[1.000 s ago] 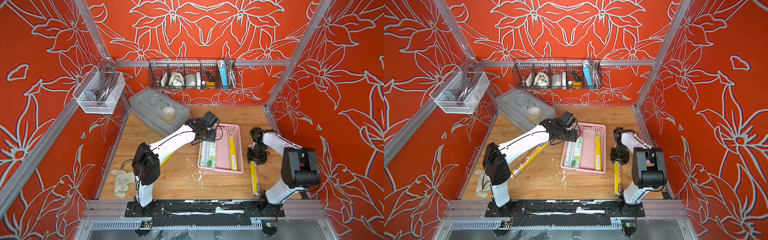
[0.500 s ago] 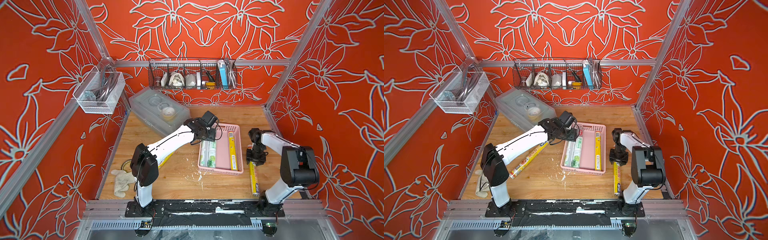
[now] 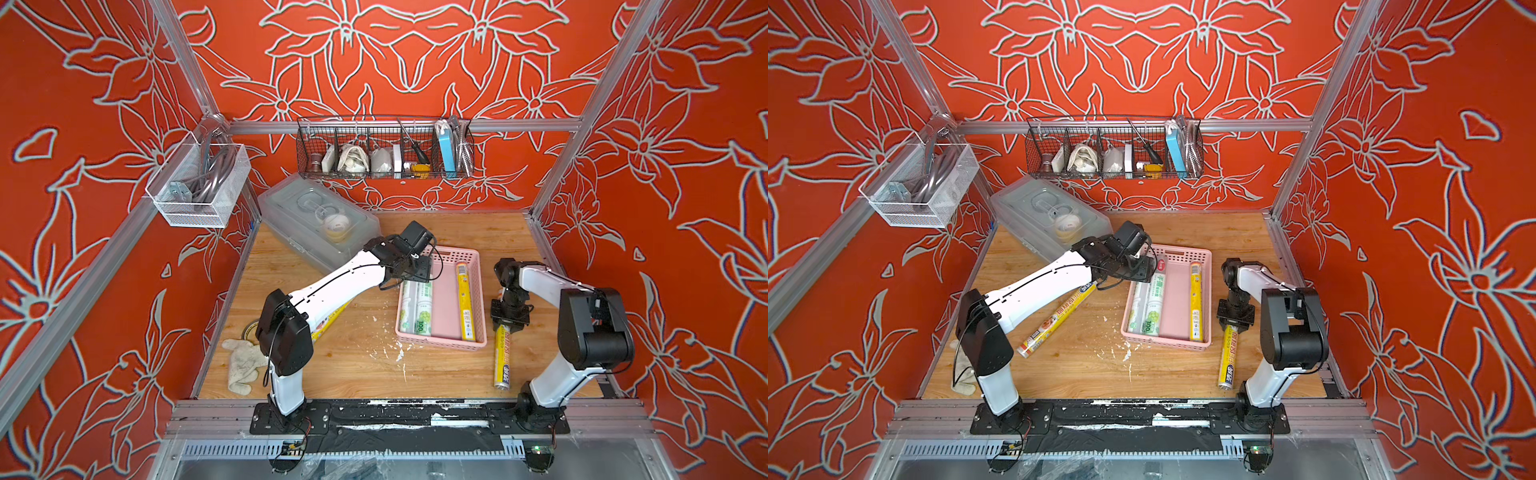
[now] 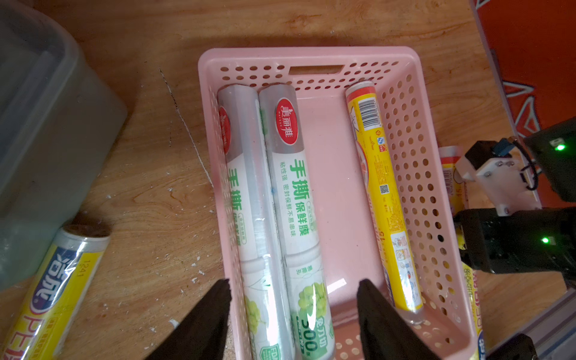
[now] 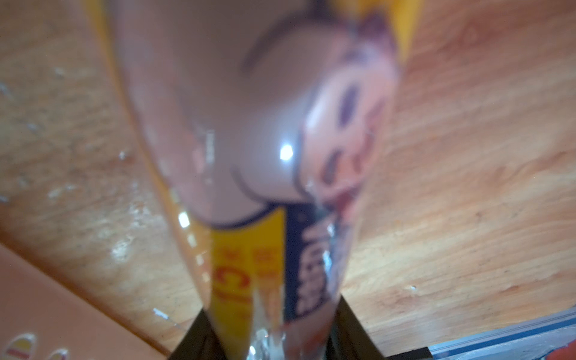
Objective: Put the plastic wrap into the basket
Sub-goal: Pick up the plastic wrap from the center of the board, then place the plastic wrap in the basket.
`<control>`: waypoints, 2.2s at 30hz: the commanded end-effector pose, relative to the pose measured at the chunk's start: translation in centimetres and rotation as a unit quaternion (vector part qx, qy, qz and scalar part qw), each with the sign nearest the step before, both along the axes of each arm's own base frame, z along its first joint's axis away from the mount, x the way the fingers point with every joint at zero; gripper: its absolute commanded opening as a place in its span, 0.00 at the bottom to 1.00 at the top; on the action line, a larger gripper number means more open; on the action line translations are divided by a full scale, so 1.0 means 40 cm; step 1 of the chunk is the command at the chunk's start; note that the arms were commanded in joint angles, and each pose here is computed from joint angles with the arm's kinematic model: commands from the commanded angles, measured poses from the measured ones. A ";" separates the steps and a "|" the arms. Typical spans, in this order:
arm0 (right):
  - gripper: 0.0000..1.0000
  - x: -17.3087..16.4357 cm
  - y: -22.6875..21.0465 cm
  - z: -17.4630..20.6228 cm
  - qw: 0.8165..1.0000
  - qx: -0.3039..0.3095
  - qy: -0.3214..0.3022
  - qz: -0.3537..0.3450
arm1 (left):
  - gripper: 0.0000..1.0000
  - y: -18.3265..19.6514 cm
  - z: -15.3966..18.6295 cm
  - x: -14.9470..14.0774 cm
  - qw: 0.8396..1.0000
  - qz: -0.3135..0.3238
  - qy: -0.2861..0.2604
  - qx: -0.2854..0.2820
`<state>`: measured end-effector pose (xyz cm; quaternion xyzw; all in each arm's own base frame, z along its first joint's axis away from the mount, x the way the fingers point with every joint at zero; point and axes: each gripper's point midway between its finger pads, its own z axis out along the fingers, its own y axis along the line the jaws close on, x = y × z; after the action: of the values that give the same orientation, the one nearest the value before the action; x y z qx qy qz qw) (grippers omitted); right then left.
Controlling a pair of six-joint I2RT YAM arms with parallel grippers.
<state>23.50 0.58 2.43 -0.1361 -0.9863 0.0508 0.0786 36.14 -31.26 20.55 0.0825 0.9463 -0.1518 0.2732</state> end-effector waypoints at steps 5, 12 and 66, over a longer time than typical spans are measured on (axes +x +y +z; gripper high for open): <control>0.27 0.010 -0.020 0.150 0.999 -0.027 -0.037 0.006 | 0.65 0.029 0.049 -0.010 1.000 0.005 -0.015 -0.009; 0.26 0.033 -0.024 0.332 0.995 -0.028 -0.100 0.010 | 0.66 0.069 0.058 -0.016 1.000 0.016 -0.023 -0.004; 0.28 0.273 0.373 0.104 0.995 0.065 -0.032 0.070 | 0.66 0.168 0.025 -0.058 0.999 0.047 -0.008 0.008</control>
<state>35.30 15.93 8.18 -0.0608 -0.9972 -0.0349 0.0248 33.85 -25.04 21.16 0.0461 0.9492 -0.1315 0.2823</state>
